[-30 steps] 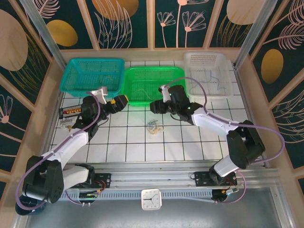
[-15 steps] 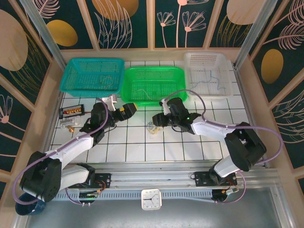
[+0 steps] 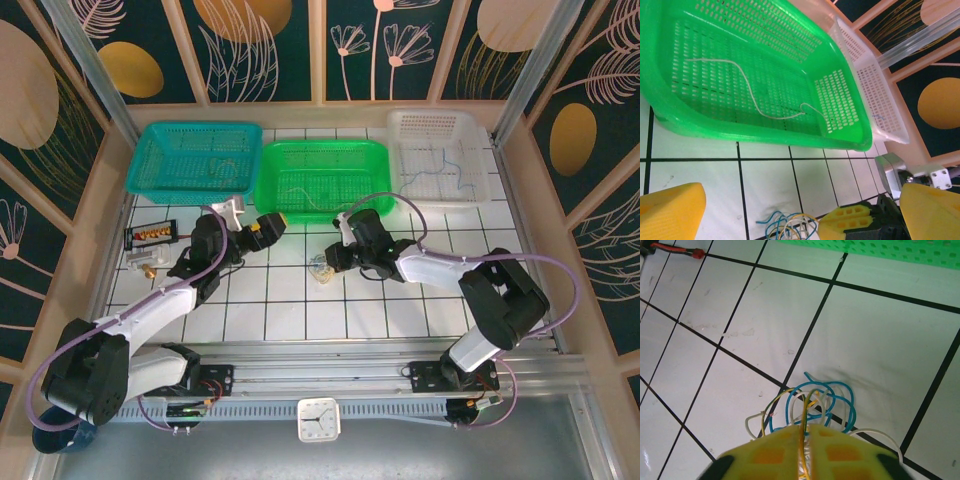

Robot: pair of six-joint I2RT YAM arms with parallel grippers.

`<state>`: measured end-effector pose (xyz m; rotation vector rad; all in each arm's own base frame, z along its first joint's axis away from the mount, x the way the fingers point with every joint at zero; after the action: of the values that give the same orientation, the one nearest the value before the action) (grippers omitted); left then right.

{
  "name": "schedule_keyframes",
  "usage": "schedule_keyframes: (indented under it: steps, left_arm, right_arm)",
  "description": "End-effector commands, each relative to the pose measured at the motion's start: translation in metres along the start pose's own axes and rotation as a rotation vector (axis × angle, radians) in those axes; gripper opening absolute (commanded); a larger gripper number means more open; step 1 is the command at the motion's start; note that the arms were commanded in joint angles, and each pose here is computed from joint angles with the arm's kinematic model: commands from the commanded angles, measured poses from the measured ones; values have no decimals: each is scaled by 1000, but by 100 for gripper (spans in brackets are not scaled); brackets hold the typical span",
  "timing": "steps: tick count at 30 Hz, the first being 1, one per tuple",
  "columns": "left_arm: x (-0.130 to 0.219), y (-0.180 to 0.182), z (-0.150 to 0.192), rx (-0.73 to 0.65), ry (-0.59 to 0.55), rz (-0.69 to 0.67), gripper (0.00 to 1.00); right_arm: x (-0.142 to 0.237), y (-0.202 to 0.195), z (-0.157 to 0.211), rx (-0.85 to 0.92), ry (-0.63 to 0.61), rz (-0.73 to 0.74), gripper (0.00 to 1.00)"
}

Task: Untangle the cables

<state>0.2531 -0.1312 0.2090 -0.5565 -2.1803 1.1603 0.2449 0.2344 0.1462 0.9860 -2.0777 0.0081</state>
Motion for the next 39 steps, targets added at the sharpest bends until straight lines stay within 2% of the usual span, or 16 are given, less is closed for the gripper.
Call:
schedule_keyframes:
  steps: [1,5,10,19,25,32,34,39]
  left_arm:
    - [2,-12,-9,-36,-50,18,99]
    - [1,-10,-11,-9,-72,8,99]
    - [6,-5,-14,89,-164,-11,99]
    - [-1,-24,-15,135,-59,117,99]
    - [0,-38,-14,93,16,233,99]
    - [-10,-28,-4,-48,125,192,99]
    - [-13,-20,0,-77,140,163,96]
    - [-19,-11,6,0,188,158,88]
  right_arm:
    - [-2,1,-1,23,-15,-2,1]
    - [8,6,-14,48,-48,-9,0]
    - [31,17,-36,109,-138,-34,0]
    - [66,32,-58,224,-334,-80,0]
    - [71,32,-60,228,-396,-83,0]
    - [79,34,-69,229,-439,-99,0]
    - [79,32,-70,230,-435,-105,0]
    - [76,27,-68,224,-413,-121,0]
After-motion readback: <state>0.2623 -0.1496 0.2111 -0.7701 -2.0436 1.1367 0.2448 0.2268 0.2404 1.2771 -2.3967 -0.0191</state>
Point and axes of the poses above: each hand's point on the last joint's axis, 136 mm out from that joint toward the fingers, its own x axis back along the fingers, its own y axis along the line the jaws close on, z = x × y, the point moved 10 cm from there along x, back along the fingers, and after that the axes turned 12 degrees about x, right-handed, at the moved point
